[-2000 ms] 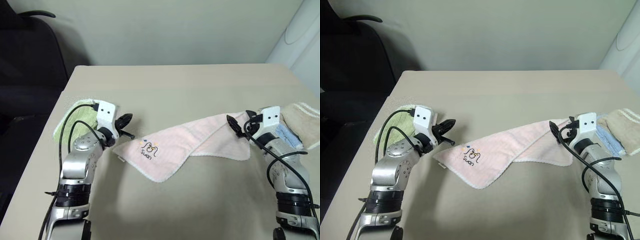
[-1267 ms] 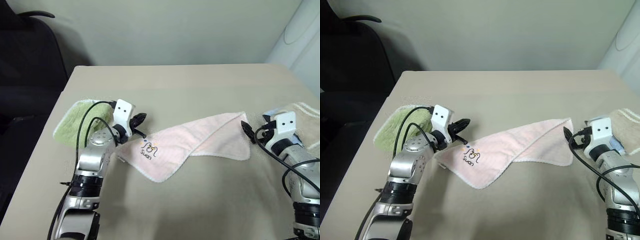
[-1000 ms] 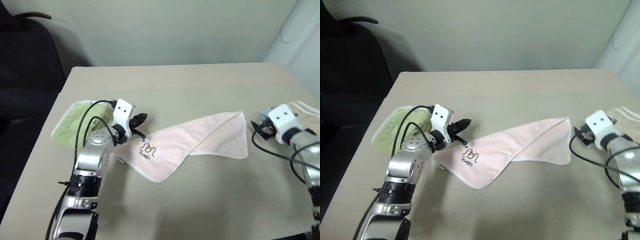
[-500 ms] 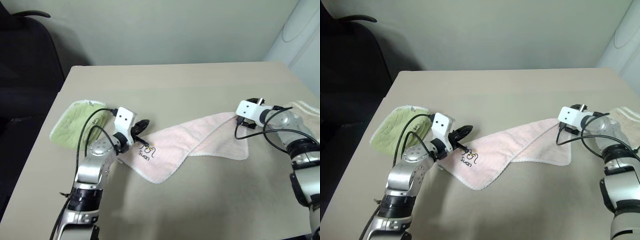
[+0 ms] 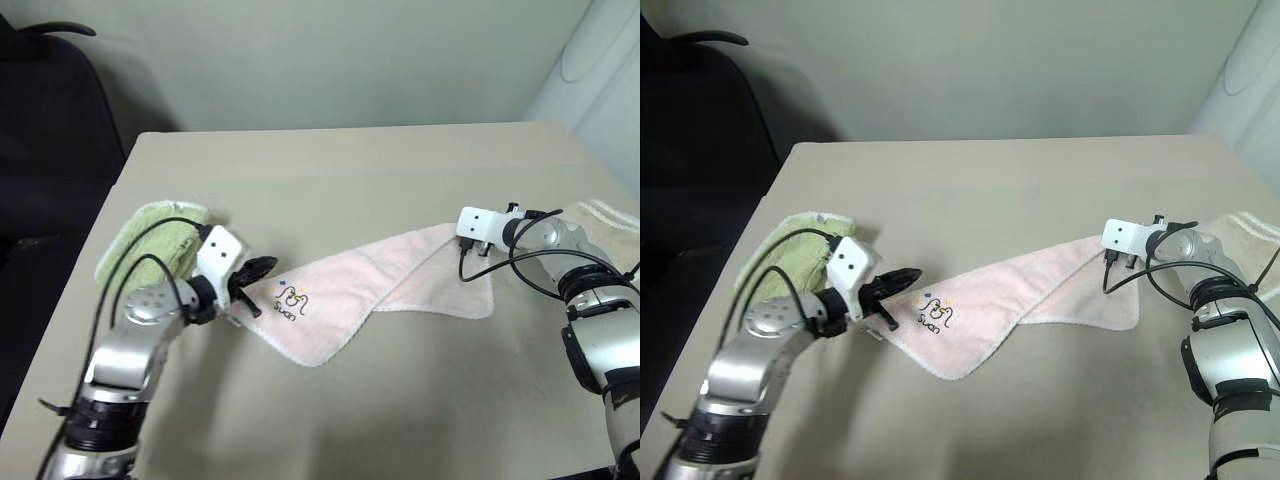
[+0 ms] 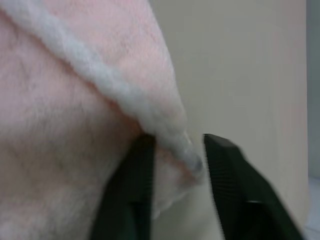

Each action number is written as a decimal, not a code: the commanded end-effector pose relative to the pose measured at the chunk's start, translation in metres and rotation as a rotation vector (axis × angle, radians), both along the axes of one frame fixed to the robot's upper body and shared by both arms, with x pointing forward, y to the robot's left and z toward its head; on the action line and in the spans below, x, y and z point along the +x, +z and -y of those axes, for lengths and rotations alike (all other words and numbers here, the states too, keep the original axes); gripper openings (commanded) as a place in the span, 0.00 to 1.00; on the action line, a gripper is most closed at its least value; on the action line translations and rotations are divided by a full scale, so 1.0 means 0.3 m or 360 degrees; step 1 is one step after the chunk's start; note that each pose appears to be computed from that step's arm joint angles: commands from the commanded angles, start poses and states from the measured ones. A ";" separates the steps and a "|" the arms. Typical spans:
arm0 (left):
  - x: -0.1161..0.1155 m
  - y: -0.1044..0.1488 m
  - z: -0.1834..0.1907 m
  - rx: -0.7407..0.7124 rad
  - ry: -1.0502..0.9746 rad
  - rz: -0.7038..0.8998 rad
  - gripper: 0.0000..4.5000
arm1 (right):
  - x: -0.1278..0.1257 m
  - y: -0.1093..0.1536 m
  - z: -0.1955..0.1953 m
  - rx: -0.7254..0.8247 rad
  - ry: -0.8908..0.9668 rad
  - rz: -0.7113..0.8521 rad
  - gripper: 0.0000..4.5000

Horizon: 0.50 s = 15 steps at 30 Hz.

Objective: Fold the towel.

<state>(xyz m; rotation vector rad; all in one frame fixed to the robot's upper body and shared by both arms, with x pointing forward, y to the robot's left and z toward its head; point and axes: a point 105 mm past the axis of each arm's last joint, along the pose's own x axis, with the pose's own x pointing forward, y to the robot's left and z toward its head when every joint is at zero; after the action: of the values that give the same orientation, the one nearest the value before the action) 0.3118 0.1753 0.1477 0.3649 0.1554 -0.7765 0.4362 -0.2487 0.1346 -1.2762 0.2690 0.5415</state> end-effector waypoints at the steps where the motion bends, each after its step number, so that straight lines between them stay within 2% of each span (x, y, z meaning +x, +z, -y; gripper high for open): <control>1: -0.053 0.061 0.033 0.0061 -0.0392 -0.0048 0.21 | 0.008 0.037 -0.010 0.0070 0.0009 0.0128 0.00; 5: -0.120 0.064 0.089 0.0117 -0.0772 -0.0206 0.53 | 0.009 0.047 -0.027 0.0125 0.0021 0.0190 0.00; 11: -0.190 -0.020 0.175 0.0355 -0.1195 -0.0395 0.99 | -0.004 0.055 -0.038 0.0197 0.0034 0.0231 0.00; 15: -0.207 -0.081 0.193 0.0522 -0.1328 -0.0451 0.99 | -0.016 0.045 -0.032 0.0207 0.0023 0.0229 0.00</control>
<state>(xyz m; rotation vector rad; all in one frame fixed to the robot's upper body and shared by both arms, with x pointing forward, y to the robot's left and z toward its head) 0.2503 0.1180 0.1215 0.5894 0.4247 -1.6154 0.4299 -0.2347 0.1298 -1.1986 0.1501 0.5120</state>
